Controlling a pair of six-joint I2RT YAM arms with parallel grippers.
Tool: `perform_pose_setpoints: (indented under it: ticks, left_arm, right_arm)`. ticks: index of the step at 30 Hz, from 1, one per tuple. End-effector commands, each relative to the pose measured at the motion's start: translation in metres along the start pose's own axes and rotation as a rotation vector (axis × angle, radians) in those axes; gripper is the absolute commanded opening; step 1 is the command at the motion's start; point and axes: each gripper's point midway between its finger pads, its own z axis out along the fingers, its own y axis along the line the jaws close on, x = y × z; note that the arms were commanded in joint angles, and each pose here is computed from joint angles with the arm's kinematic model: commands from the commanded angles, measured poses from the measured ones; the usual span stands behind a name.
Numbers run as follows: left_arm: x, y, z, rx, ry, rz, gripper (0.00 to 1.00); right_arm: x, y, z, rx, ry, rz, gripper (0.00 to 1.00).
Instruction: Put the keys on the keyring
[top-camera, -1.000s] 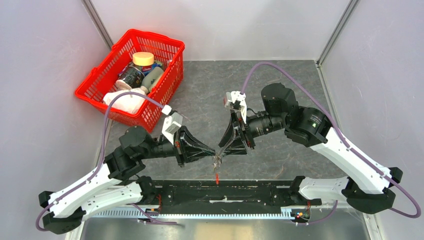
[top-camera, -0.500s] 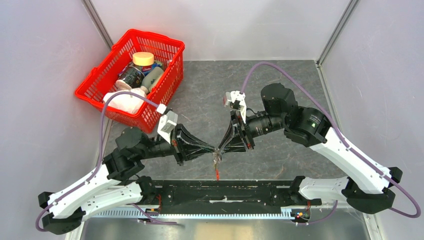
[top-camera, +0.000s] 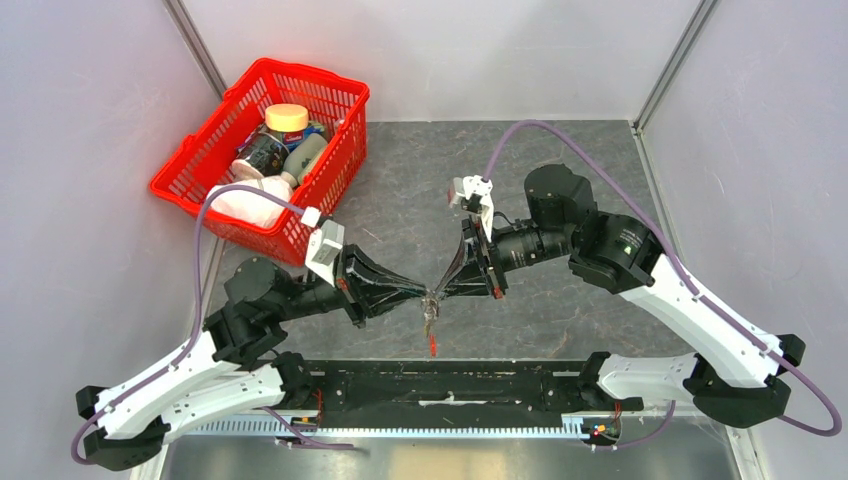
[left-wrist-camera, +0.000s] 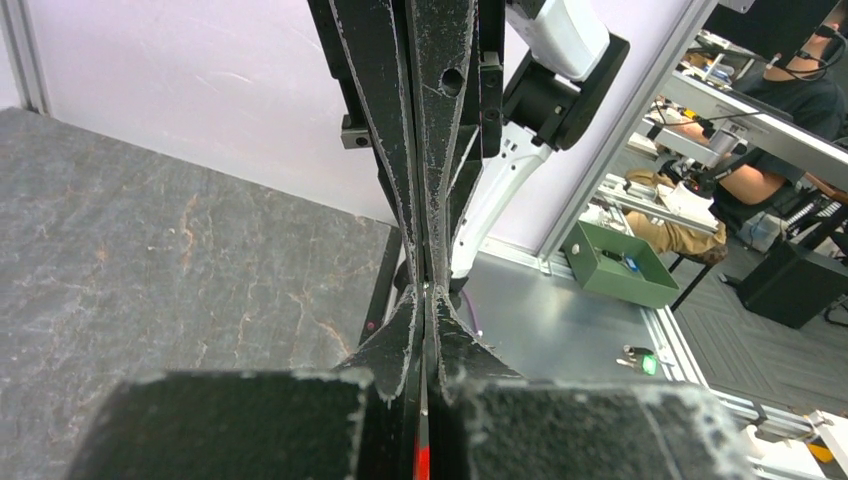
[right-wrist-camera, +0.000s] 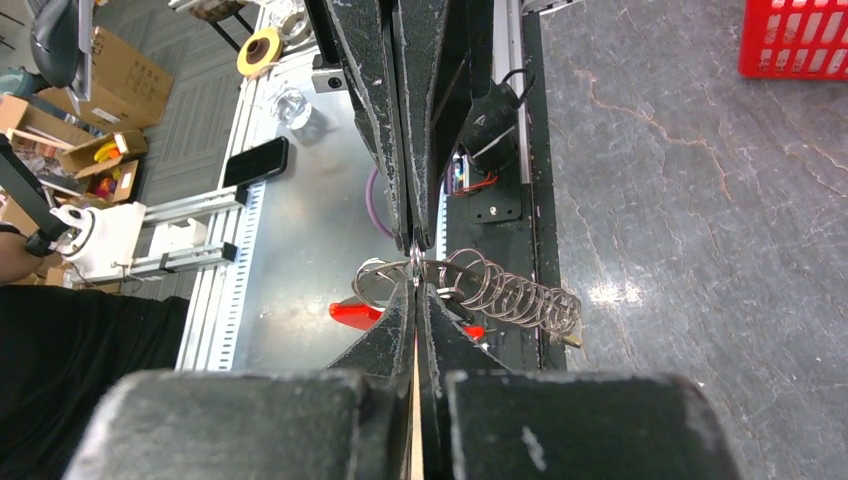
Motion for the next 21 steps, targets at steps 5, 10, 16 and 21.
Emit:
perform_pose_setpoints:
  ticks: [5,10,16,21]
  left_arm:
    - [-0.060,-0.009,0.003,0.014,-0.225,0.130,0.02]
    - [-0.068,-0.012,0.007,0.029,-0.249,0.140,0.02]
    - [-0.074,-0.013,0.005,0.025,-0.275,0.147,0.02]
    - [-0.075,-0.013,0.004,0.026,-0.277,0.144,0.02]
  right_arm:
    - [-0.042,0.026,-0.013,-0.043,-0.129,-0.039,0.00]
    - [-0.054,0.032,-0.019,-0.034,-0.170,-0.049,0.00]
    - [-0.063,0.037,-0.025,-0.031,-0.218,-0.055,0.00]
    - [-0.064,0.038,-0.026,-0.030,-0.224,-0.053,0.00]
